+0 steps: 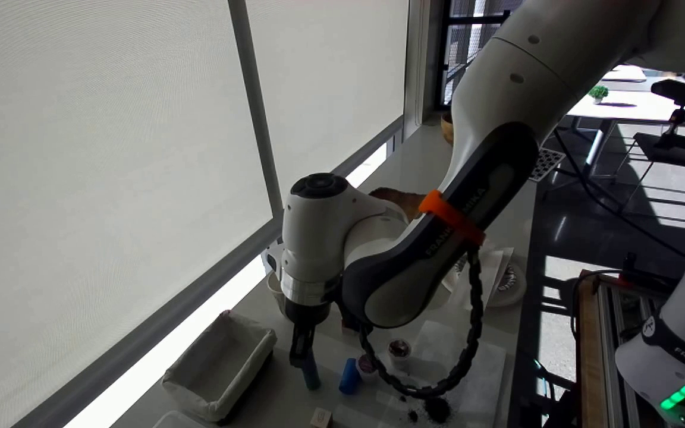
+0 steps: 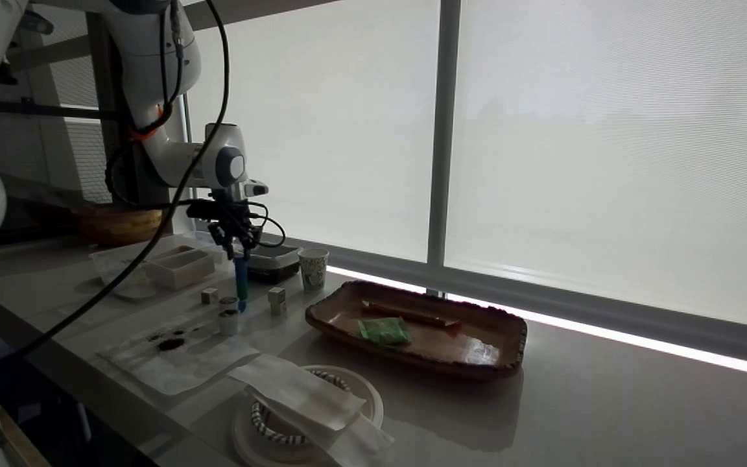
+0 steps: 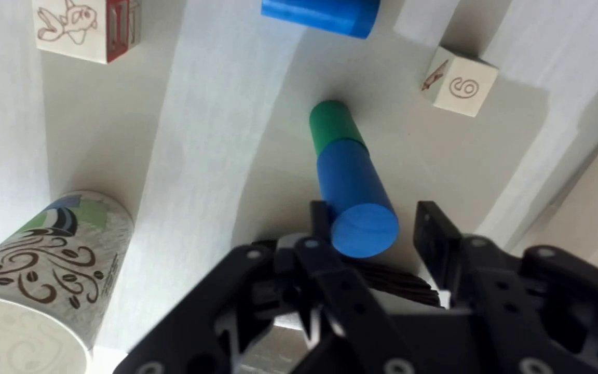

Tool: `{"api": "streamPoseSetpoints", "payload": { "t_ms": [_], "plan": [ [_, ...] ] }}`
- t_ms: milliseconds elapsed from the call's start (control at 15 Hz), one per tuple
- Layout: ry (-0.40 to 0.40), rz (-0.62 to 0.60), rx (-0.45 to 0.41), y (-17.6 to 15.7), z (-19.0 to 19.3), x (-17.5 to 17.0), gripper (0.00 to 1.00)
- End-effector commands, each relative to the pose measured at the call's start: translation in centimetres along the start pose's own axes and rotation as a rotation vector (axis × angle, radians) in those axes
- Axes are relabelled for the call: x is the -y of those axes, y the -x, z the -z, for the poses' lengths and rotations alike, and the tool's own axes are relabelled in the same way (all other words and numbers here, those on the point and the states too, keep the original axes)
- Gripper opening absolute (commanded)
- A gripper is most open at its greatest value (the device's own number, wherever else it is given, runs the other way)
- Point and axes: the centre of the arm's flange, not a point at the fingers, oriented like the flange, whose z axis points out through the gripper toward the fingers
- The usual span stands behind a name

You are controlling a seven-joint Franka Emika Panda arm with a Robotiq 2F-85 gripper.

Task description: Rearrange the some of the blocks

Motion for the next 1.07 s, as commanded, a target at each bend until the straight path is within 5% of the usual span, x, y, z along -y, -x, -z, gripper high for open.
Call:
{"api": "streamPoseSetpoints", "payload": {
  "t_ms": [0, 67, 467, 1000],
  "plan": [
    [0.020, 0.018, -0.003, -0.8, -1.0, 0.1, 0.16],
    [0.024, 0.019, -0.007, -1.0, -1.0, -0.1, 0.08],
    [0.081, 0.011, -0.015, -0.7, 1.6, -1.6, 0.08],
    [0.170, -0.109, -0.036, 1.5, 5.9, -8.5, 0.08]
  ]
}}
